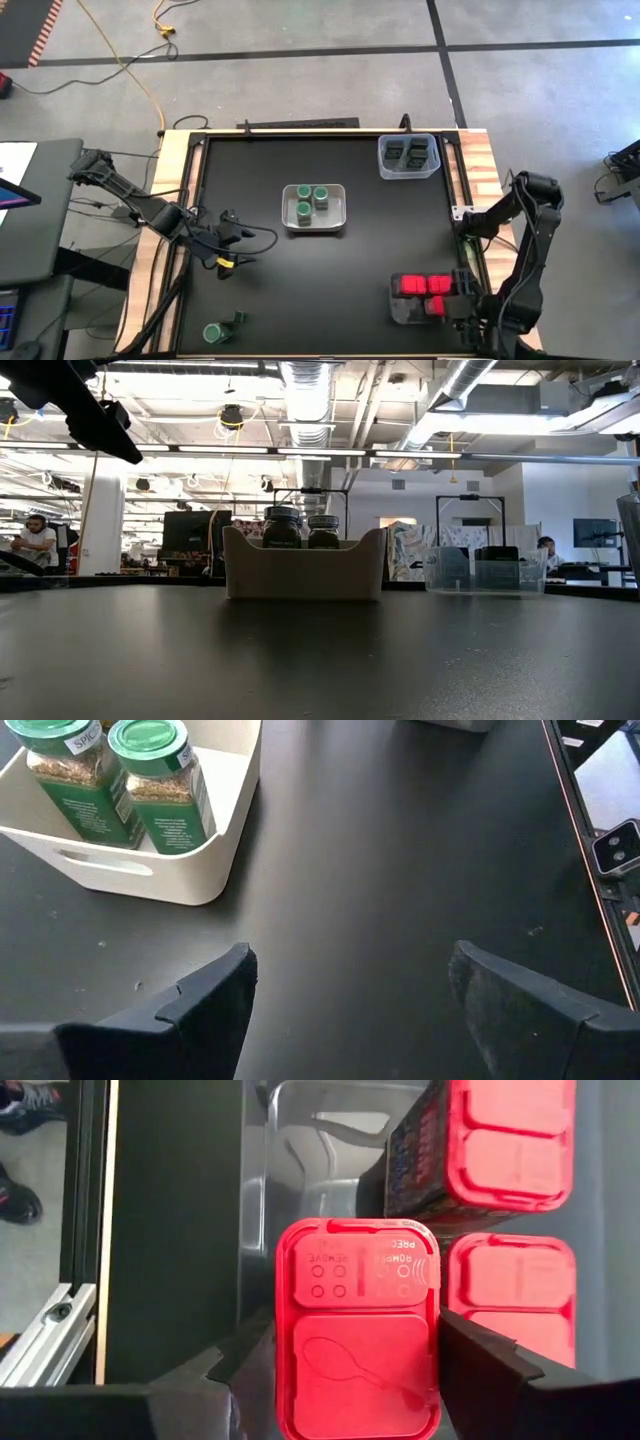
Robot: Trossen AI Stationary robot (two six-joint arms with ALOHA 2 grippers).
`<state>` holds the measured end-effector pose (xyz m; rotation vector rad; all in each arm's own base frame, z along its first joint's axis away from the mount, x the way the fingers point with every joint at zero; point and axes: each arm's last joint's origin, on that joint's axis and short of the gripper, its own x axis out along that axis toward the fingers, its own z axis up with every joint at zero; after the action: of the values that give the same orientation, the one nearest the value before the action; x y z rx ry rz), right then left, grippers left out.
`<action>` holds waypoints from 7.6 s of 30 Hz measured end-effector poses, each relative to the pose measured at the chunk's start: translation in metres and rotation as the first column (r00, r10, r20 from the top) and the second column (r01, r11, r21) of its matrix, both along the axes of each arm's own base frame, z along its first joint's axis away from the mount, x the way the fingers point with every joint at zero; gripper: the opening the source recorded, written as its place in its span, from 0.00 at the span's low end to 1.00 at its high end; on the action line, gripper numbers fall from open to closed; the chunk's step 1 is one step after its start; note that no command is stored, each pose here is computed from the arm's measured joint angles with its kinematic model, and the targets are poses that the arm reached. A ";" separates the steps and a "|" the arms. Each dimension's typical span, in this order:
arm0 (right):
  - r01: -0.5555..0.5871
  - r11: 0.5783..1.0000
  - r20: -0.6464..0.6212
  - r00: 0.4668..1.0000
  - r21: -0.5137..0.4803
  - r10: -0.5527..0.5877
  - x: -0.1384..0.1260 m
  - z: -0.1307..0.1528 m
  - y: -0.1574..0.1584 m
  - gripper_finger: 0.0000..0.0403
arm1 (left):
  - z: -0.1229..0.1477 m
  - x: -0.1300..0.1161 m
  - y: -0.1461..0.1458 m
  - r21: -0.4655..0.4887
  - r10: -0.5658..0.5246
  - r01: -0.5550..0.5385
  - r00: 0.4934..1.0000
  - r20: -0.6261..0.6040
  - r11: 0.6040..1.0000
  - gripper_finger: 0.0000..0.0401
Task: Sort spices by type
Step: Put the red seasoning can into the black bin, then put the black seasoning can into the transparent bin
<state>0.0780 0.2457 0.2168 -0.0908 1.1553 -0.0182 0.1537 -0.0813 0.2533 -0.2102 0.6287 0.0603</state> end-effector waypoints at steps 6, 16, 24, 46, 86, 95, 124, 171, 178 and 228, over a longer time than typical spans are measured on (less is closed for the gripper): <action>0.000 1.000 -0.004 1.000 -0.013 0.000 0.001 -0.006 0.004 0.61 | 0.000 0.000 0.000 0.009 -0.006 0.006 1.000 0.000 1.000 0.79; -0.001 1.000 -0.005 1.000 -0.006 0.001 0.001 -0.006 0.004 0.61 | 0.000 0.000 0.000 0.008 -0.005 0.005 1.000 0.000 1.000 0.79; -0.002 1.000 -0.027 1.000 -0.001 0.002 0.000 -0.006 0.004 0.61 | 0.000 0.000 0.000 0.004 -0.002 0.002 1.000 0.000 1.000 0.79; 0.002 1.000 -0.019 1.000 0.025 -0.001 0.002 -0.006 0.007 0.61 | 0.000 0.000 0.000 0.005 -0.002 0.002 1.000 0.000 1.000 0.79; 0.031 0.998 -0.014 0.999 0.048 -0.030 0.007 0.010 -0.003 0.73 | 0.000 0.000 0.000 0.010 -0.006 0.006 1.000 0.000 1.000 0.79; 0.065 0.990 0.085 0.993 0.126 -0.076 0.005 0.034 -0.018 0.73 | 0.000 0.000 0.000 -0.021 0.016 -0.016 1.000 0.000 1.000 0.79; 0.601 0.724 0.726 0.323 0.339 -0.607 0.170 0.057 -0.092 0.73 | 0.000 0.000 0.002 -0.076 0.119 -0.117 0.993 0.017 0.990 0.79; 0.724 0.690 0.515 0.593 -0.006 -0.618 0.102 0.089 -0.189 0.73 | 0.030 0.107 -0.122 -0.045 -0.209 0.241 0.716 -0.666 0.970 0.79; 0.725 0.688 0.516 0.591 -0.003 -0.620 0.102 0.089 -0.189 0.73 | 0.025 0.088 -0.140 -0.064 -0.202 0.224 0.674 -0.711 0.973 0.79; 0.717 0.693 0.498 0.630 -0.079 -0.596 0.115 0.077 -0.183 0.73 | -0.021 0.073 -0.170 -0.028 -0.131 0.197 0.531 -0.837 0.980 0.79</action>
<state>0.1929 0.0630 0.2939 0.1063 0.6620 -0.8377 0.2267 -0.2510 0.2321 -0.0319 1.6290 -0.0063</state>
